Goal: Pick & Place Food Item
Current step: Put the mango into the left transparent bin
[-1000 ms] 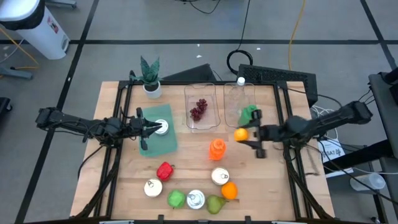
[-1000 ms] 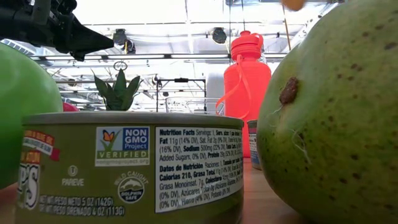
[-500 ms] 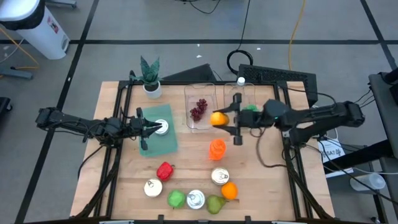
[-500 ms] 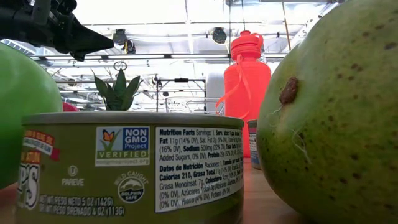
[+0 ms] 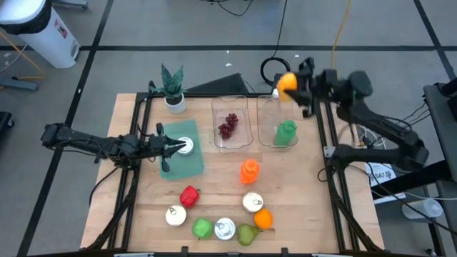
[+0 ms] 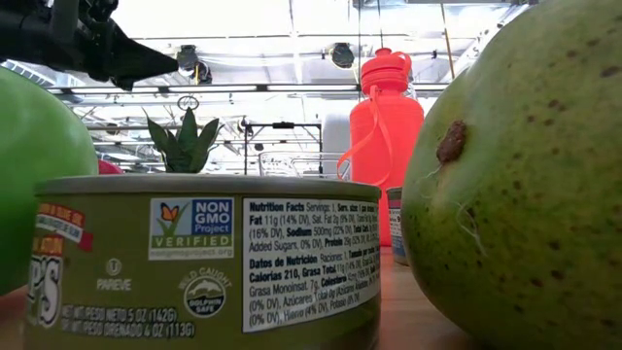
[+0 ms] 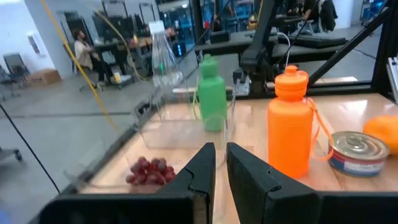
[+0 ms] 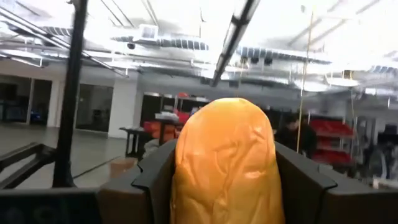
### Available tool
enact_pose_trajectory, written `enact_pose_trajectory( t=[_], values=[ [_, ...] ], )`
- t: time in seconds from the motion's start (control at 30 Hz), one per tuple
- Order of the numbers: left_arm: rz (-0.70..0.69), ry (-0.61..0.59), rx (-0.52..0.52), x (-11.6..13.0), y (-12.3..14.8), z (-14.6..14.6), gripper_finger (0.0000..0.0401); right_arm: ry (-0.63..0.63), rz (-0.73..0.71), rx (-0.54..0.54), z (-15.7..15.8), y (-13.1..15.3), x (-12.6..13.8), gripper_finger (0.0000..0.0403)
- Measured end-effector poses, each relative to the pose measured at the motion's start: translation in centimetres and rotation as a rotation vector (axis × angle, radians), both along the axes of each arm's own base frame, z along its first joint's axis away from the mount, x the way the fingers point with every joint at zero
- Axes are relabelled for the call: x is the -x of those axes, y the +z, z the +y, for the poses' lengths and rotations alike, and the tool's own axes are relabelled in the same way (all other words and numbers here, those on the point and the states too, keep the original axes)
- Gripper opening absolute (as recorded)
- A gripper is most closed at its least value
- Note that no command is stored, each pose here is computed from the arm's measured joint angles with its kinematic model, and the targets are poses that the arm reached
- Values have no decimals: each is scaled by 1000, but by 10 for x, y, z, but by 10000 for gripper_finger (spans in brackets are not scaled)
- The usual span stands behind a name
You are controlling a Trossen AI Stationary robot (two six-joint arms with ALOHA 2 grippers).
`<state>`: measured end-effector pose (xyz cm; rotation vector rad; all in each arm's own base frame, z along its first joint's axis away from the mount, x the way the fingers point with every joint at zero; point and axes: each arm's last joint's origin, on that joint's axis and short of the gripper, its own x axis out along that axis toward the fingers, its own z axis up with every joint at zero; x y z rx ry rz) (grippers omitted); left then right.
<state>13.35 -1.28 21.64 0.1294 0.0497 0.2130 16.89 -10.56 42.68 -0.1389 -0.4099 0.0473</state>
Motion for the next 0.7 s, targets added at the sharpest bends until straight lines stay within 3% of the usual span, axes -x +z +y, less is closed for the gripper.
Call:
enact_pose_trajectory(
  t=[0.17,0.4,0.7],
  values=[
    [-51,7,-26,0,6,0,51,65,111,-63,-56,3,-23,201],
    [-55,8,-34,0,6,0,51,110,161,-132,-138,24,-52,201],
    [-71,11,-109,0,10,0,51,173,195,-179,-211,25,-97,201]
  ],
)
